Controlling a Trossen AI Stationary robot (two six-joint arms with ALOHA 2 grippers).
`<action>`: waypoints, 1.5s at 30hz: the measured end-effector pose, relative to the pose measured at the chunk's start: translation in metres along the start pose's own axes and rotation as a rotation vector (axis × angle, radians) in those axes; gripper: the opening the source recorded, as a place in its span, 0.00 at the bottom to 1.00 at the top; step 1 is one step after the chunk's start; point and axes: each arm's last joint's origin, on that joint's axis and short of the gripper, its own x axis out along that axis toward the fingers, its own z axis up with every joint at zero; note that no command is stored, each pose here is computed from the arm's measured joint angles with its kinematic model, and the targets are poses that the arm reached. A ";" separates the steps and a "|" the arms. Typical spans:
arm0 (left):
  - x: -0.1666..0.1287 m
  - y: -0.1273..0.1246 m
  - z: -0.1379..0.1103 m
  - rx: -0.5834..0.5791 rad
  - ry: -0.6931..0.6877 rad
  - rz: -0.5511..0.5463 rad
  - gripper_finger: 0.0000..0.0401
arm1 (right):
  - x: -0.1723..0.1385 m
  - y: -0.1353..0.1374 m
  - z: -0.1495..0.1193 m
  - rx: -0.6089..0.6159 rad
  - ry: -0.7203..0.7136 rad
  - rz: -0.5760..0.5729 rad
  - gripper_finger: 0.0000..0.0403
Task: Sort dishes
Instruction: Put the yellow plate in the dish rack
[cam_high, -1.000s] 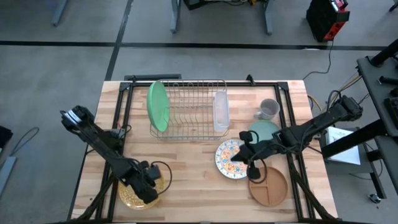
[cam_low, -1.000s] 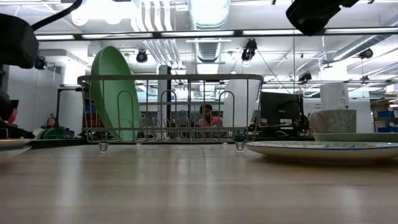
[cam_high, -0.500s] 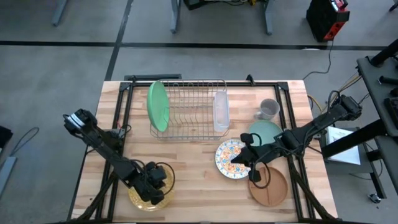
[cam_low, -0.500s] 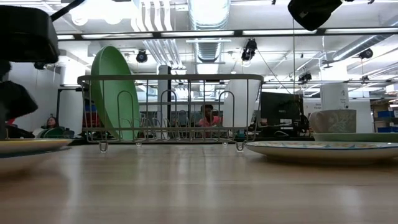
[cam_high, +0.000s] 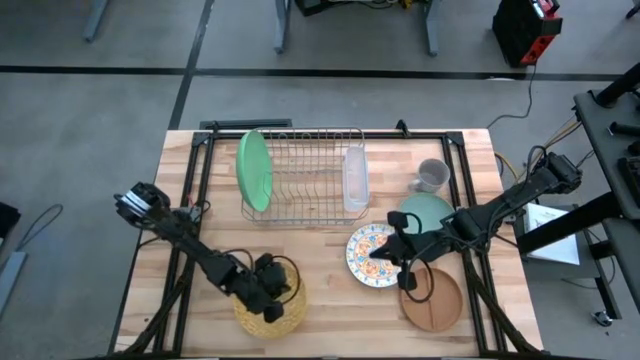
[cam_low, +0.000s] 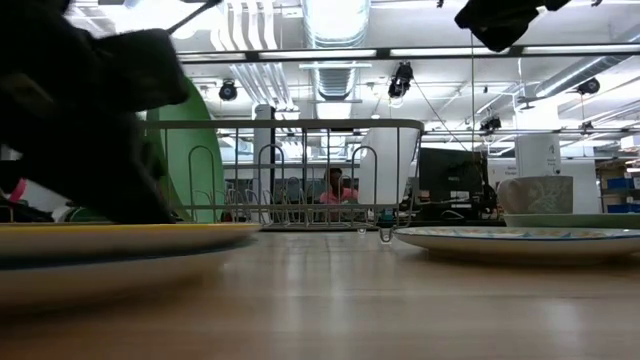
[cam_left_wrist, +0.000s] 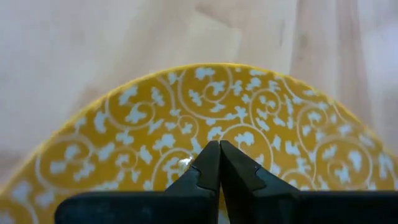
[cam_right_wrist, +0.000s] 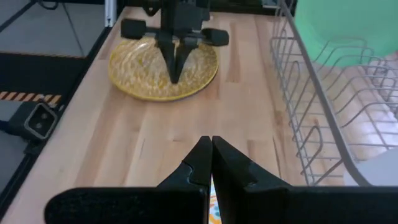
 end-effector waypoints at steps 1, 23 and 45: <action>0.003 0.002 0.003 0.013 -0.017 0.007 0.00 | 0.001 0.000 -0.001 -0.001 0.002 -0.003 0.01; -0.029 -0.037 0.054 0.279 0.137 0.077 0.00 | 0.005 -0.001 -0.010 0.258 -0.003 -0.026 0.01; -0.058 -0.054 -0.010 0.169 0.247 0.204 0.00 | 0.117 0.024 -0.036 0.675 0.141 -0.077 0.14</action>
